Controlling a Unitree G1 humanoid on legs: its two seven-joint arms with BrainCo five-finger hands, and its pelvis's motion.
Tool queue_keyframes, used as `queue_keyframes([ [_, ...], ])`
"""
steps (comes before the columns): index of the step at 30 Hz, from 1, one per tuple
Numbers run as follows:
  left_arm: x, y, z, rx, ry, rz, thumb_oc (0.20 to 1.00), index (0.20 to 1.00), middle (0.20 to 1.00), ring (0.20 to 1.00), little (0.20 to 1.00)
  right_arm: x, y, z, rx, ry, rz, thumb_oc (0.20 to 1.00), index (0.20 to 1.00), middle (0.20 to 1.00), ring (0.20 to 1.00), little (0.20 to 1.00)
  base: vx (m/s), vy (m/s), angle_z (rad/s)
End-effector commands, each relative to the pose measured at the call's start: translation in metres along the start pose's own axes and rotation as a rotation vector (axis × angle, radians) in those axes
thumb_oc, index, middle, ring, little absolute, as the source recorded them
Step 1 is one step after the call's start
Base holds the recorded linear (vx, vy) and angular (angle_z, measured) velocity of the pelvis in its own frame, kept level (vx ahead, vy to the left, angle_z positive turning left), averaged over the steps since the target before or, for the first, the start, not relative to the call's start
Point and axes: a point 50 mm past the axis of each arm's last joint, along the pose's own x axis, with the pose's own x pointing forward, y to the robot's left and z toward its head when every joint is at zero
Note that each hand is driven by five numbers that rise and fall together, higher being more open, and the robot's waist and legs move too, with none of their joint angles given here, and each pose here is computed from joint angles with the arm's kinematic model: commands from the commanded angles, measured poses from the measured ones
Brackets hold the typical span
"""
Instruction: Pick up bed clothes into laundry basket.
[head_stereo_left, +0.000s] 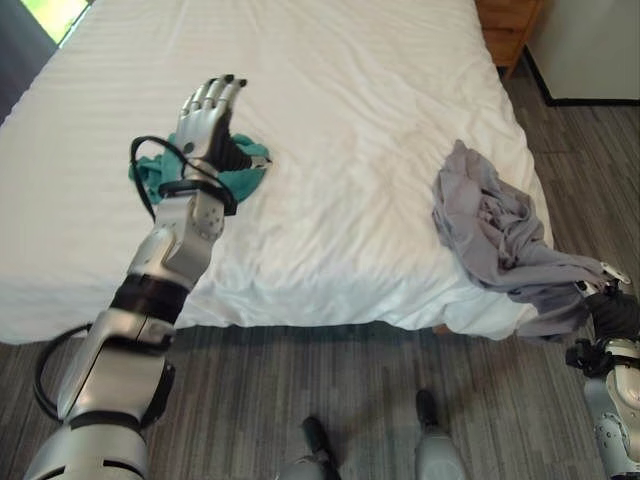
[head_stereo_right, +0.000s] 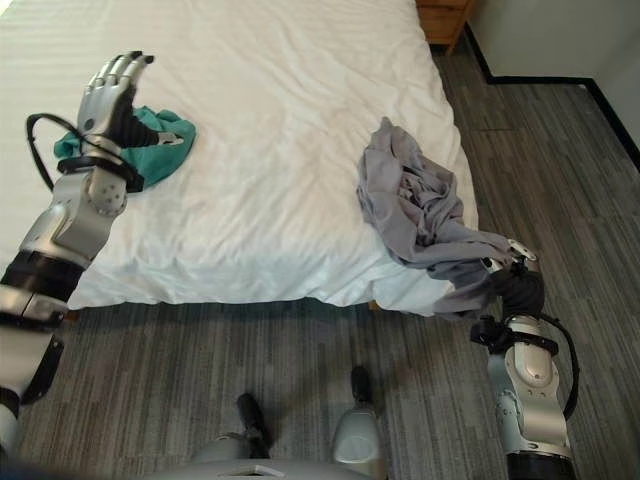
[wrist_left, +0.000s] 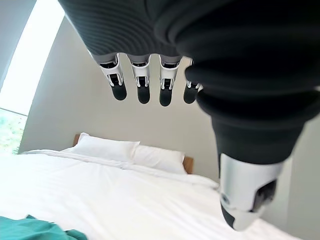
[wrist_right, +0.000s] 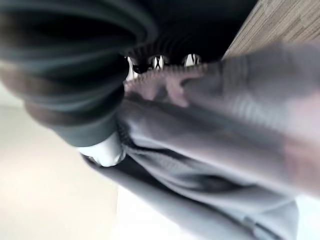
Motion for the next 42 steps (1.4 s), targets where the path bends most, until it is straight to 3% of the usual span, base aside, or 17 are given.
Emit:
queue_keyframes([
  [1,0.037,0.071,0.001,0.153,0.015,0.191,1.0,1.0,1.0,1.0,1.0,0.018,0.004,0.037,0.005,-0.181,0.023,0.2,0.2,0.2,0.2,0.2,0.02,0.058,0.08],
  [6,0.047,0.076,-0.001,0.256,0.043,0.134,1.0,1.0,1.0,1.0,1.0,0.017,0.009,0.039,-0.005,-0.188,0.054,0.2,0.2,0.2,0.2,0.2,0.06,0.057,-0.01],
  [22,0.043,0.065,0.007,0.123,0.022,0.143,1.0,1.0,1.0,1.0,1.0,0.019,0.012,0.043,-0.038,-0.236,-0.006,0.2,0.2,0.2,0.2,0.2,0.03,0.016,0.06],
  [23,0.016,0.003,0.094,-0.261,-0.281,-0.058,1.0,1.0,1.0,1.0,1.0,-0.008,-0.044,-0.002,-0.1,0.028,-0.134,0.2,0.2,0.2,0.2,0.2,0.01,0.002,0.04],
  [24,0.016,0.003,0.094,-0.262,-0.281,-0.058,1.0,1.0,1.0,1.0,1.0,-0.008,-0.044,-0.002,-0.101,0.028,-0.134,0.2,0.2,0.2,0.2,0.2,0.08,0.195,0.22],
  [30,0.034,0.027,0.067,-0.108,-0.215,0.007,1.0,1.0,1.0,1.0,1.0,-0.009,-0.03,-0.006,-0.087,0.035,-0.075,0.2,0.2,0.2,0.2,0.2,0.05,0.145,-0.32],
  [36,0.055,0.068,0.005,0.103,0.005,0.053,1.0,1.0,1.0,1.0,1.0,-0.007,-0.016,-0.002,-0.068,0.013,0.004,0.2,0.2,0.2,0.2,0.2,0.0,0.038,-0.21],
  [42,0.048,0.101,-0.058,0.19,0.23,0.071,1.0,1.0,1.0,1.0,1.0,-0.009,-0.015,0.003,-0.054,-0.012,0.016,0.2,0.2,0.2,0.2,0.2,0.03,0.003,-0.14],
])
